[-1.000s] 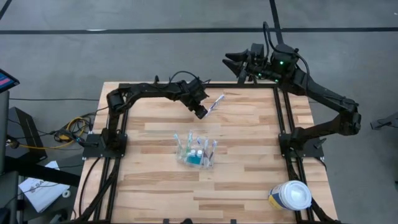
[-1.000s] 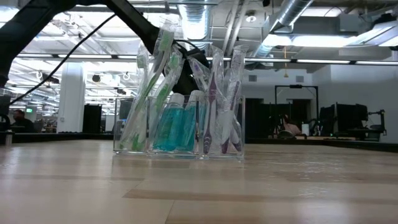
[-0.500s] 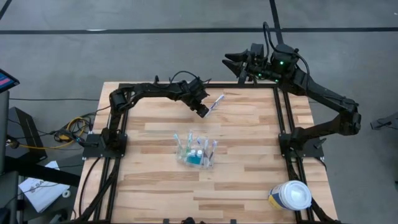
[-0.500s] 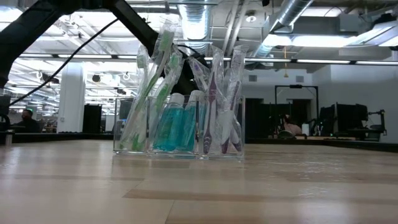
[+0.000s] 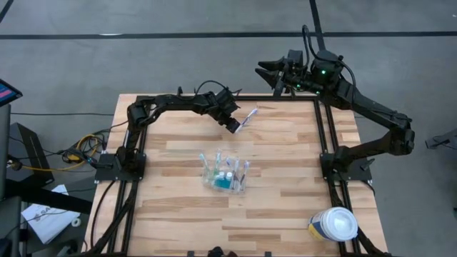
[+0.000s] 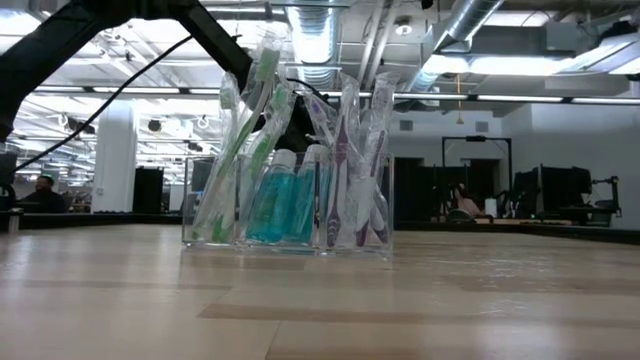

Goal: Pick & Place toothbrushing station
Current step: Put the purple toothbrush into the transparent organizer

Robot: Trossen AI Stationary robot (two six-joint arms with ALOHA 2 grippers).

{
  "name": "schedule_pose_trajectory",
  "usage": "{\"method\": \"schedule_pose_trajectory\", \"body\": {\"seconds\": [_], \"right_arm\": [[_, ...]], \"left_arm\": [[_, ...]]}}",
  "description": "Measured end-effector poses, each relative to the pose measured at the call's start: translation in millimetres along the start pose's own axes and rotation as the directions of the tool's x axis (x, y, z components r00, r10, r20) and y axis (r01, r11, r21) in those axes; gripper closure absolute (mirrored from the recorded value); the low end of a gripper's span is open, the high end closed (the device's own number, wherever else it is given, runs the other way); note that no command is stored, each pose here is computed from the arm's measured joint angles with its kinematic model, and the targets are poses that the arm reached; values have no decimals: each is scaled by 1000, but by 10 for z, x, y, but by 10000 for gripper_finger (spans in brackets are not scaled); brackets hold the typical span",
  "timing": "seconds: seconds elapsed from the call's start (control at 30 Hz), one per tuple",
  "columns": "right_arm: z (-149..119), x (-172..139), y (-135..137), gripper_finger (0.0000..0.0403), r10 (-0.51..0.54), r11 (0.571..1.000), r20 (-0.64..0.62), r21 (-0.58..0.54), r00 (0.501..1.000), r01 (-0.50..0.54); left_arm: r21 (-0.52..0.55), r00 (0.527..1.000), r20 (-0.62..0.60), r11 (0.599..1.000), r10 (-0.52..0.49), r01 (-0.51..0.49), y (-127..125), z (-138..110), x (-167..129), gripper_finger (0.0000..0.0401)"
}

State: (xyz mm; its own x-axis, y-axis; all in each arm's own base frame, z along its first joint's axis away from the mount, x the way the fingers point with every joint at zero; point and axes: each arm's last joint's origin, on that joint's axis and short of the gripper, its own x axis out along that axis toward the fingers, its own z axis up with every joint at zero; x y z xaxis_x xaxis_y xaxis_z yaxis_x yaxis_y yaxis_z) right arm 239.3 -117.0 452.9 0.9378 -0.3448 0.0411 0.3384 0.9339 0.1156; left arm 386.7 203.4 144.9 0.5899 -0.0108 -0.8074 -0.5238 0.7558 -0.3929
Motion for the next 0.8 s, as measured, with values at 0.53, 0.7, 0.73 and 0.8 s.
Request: {"method": "schedule_pose_trajectory", "body": {"seconds": [0.53, 0.7, 0.73, 0.8], "right_arm": [[0, 0, 4, 269, 19, 1000, -2, -1, 1000, -19], [-5, 0, 4, 269, 20, 1000, -7, -16, 1000, -20], [-5, 0, 5, 269, 21, 1000, -7, -16, 1000, -21], [-5, 0, 5, 269, 21, 1000, -7, -16, 1000, -21]], "left_arm": [[-44, 998, -43, 998, -52, 50, -165, -72, 45, 275], [-52, 997, -35, 996, -68, 66, -208, -59, 11, 275], [-62, 997, -39, 996, -73, 71, -209, -62, 11, 275], [-80, 996, -43, 994, -80, 76, -200, -62, 8, 275]]}}
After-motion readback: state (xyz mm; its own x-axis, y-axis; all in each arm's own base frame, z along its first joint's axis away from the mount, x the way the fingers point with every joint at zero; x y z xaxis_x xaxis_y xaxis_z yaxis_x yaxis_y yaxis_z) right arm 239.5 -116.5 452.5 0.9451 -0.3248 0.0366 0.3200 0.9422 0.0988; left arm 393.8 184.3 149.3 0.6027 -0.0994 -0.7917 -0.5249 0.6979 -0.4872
